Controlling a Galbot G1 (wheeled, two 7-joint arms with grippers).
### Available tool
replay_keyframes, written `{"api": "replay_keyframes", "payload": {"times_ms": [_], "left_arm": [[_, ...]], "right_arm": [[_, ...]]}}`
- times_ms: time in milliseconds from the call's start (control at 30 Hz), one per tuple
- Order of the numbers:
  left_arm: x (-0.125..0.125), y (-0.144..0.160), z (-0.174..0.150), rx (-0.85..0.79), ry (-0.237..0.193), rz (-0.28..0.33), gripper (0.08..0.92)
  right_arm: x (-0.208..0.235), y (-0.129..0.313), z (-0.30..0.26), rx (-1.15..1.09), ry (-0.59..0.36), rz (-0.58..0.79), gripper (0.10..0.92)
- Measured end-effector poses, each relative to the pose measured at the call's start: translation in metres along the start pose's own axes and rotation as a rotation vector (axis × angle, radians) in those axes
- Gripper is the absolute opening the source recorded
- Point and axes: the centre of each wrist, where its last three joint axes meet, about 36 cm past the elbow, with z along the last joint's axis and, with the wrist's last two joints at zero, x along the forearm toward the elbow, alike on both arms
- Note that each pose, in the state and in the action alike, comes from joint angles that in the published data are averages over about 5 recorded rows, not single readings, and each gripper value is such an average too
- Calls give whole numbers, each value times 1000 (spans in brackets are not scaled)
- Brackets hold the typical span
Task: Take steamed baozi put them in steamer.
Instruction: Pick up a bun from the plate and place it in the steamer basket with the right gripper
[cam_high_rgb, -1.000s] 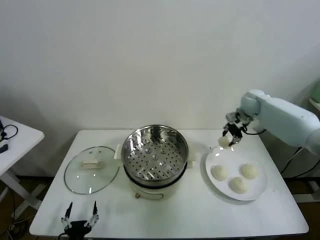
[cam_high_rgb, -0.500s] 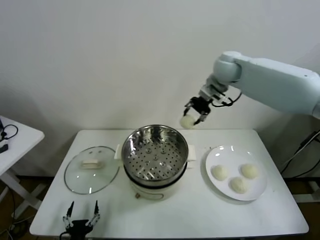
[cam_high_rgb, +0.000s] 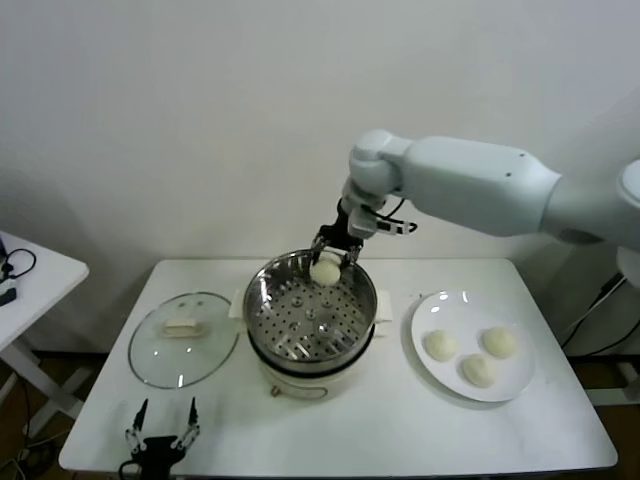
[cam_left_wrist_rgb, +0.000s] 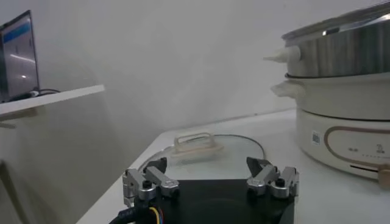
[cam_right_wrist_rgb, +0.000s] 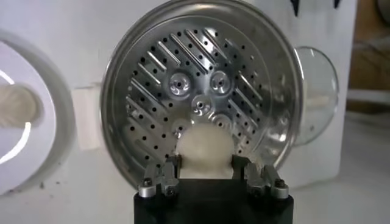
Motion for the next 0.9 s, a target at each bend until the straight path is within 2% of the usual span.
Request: {"api": "replay_keyframes", "payload": {"times_ms": [300,733,833,900], "left_arm": [[-1,-1,2,-2,0,1,823],[-6,0,4,1,0,-6,823],[-7,0,3,2,-1,-7,823],[-7,0,3,3,-1,-7,823]], "right_arm": [[-37,-1,9,54,-12,-3,580],[-67,-3,28,30,2,12,587],[-69,-3,31,19,7,15,624],[-70,-2,33,12,8,18,677]]}}
